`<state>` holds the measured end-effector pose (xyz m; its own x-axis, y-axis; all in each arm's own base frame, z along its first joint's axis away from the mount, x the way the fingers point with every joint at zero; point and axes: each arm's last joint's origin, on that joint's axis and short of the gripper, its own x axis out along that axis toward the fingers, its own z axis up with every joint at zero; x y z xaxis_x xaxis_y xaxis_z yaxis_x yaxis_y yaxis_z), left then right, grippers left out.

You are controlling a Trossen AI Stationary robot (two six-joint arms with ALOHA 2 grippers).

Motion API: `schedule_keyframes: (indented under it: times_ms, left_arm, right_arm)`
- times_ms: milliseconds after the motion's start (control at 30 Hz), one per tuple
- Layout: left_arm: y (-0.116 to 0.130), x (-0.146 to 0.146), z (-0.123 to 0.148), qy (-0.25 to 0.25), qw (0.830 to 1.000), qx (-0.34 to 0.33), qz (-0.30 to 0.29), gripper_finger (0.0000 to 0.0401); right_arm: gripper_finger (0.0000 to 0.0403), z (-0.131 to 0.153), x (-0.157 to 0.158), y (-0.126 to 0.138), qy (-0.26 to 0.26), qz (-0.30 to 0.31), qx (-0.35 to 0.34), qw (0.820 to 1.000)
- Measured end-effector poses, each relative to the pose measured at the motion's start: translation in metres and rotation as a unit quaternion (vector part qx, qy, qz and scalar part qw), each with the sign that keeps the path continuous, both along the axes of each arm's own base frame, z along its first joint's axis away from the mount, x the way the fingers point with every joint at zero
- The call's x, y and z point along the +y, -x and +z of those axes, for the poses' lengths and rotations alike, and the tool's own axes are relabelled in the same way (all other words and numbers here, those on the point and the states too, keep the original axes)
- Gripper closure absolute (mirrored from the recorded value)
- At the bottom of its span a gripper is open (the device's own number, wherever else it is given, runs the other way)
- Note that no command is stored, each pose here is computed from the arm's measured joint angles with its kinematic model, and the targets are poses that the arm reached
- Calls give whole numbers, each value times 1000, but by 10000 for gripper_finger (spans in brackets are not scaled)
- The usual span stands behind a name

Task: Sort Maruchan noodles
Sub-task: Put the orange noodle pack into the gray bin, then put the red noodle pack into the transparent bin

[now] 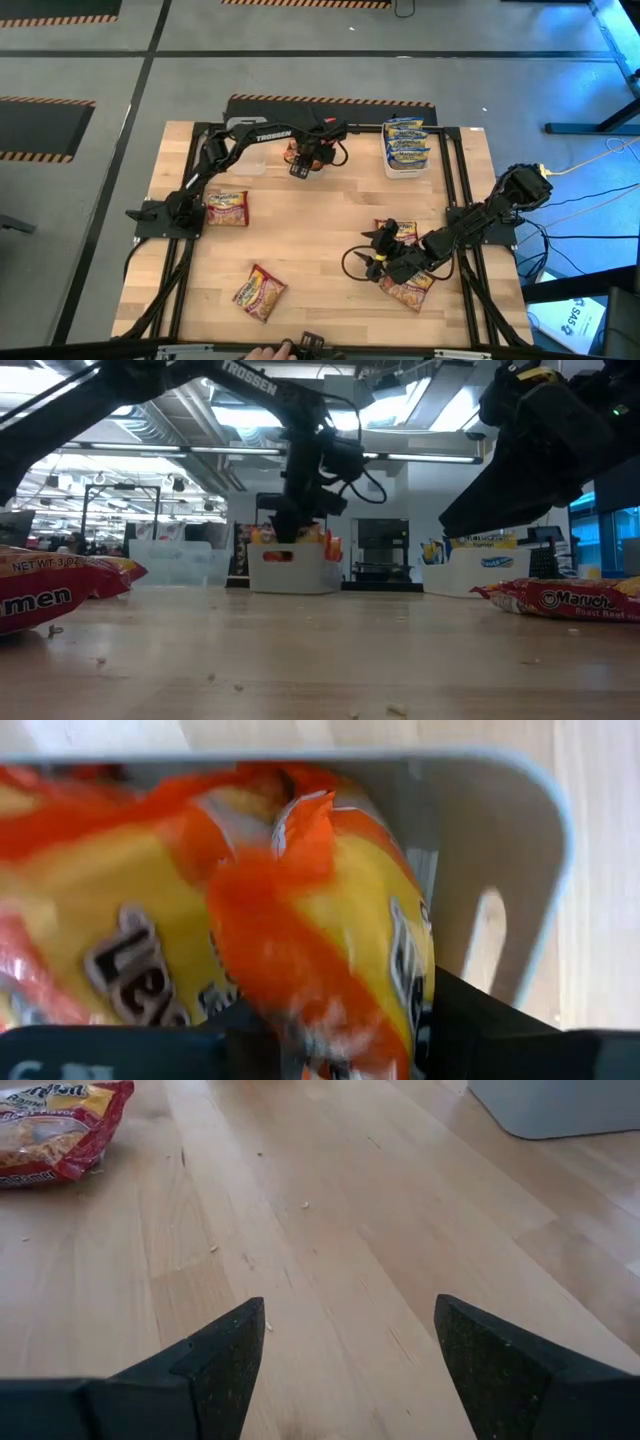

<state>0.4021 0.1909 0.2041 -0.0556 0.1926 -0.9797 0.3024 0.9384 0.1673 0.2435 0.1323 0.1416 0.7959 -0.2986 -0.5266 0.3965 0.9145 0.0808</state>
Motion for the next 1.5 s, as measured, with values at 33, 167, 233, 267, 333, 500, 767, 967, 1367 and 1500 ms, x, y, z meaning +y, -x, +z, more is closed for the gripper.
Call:
schedule_keyframes:
  times_ms: [33,167,233,267,333,500,767,967,1367,1500]
  left_arm:
    - [-2,-1,-1,-2,1000,-2,-2,270]
    - [-12,-7,0,-6,999,-42,-10,257]
    - [-17,-10,0,-11,998,-63,-2,244]
    - [-19,-10,0,-12,997,-72,4,237]
    - [-21,-11,0,-8,996,-83,14,222]
    - [-21,-7,1,-5,994,-102,47,186]
    - [-22,-14,32,-11,992,-111,54,174]
    - [-24,-22,70,-25,987,-139,71,173]
    - [-6,-68,127,75,953,-260,135,173]
    - [5,-88,120,84,942,-289,145,173]
  right_arm:
    - [123,-1,0,0,0,1,2,1000]
    - [123,-4,1,-1,2,3,7,1000]
    - [123,-4,1,-1,1,3,7,1000]
    - [123,-4,1,-1,1,3,6,1000]
    - [123,-4,1,-1,2,3,7,1000]
    - [123,-3,2,-1,-6,10,4,1000]
    - [123,-3,2,-2,-10,15,3,1000]
    - [123,-2,2,-2,-11,15,2,1000]
    - [123,-2,3,-3,-20,20,0,1000]
    - [123,-3,6,1,-13,32,10,999]
